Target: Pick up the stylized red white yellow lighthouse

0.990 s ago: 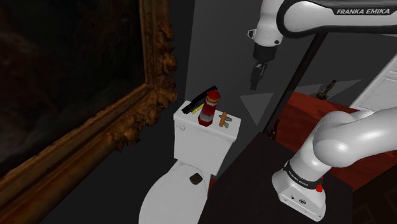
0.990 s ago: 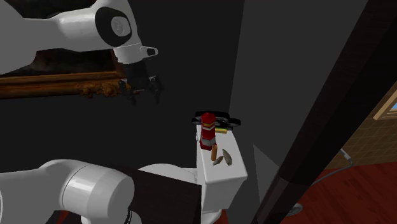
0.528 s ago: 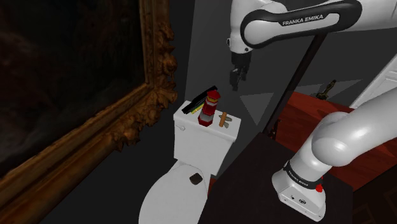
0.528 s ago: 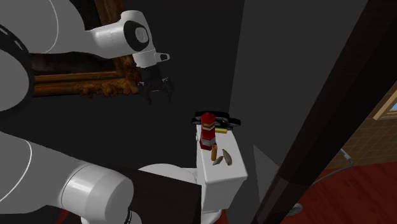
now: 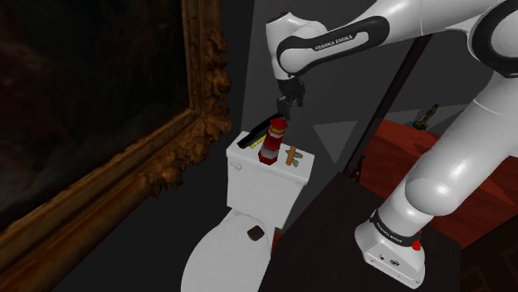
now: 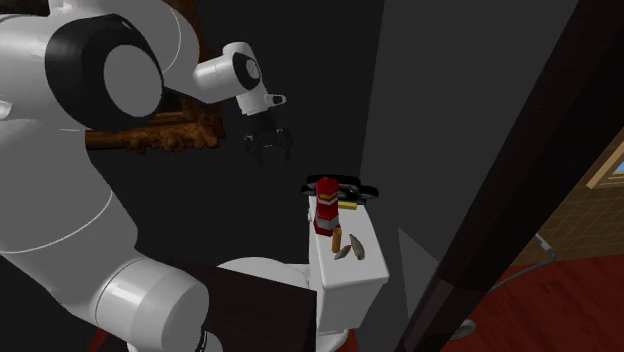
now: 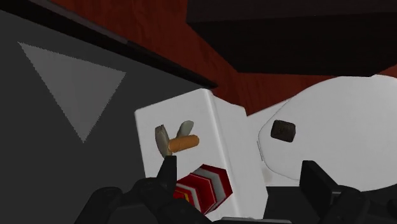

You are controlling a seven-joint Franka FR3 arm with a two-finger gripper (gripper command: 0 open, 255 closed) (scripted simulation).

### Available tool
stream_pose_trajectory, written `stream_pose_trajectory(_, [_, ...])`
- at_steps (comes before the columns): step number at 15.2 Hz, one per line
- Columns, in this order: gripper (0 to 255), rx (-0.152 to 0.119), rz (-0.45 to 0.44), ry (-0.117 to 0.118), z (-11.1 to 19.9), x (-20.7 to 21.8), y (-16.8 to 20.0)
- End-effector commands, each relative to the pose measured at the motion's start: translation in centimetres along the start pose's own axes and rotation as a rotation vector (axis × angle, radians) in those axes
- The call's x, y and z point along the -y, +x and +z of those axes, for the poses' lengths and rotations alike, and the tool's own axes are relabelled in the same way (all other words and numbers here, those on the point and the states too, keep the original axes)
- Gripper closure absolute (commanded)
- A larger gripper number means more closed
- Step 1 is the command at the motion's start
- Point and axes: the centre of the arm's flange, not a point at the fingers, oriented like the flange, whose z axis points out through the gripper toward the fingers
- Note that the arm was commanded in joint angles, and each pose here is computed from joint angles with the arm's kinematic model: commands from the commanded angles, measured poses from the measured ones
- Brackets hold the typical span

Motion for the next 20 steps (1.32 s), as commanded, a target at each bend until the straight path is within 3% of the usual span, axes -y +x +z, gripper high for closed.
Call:
stream_pose_trajectory(1, [0, 0.025, 0.024, -0.025, 1.5, -0.5, 2.8])
stream_pose_trajectory(17, [0, 0.222, 0.209, -0.219, 12.7, -6.4, 22.2])
stream_pose_trajectory(20, [0, 0.23, 0.217, -0.227, 14.2, -6.4, 23.3])
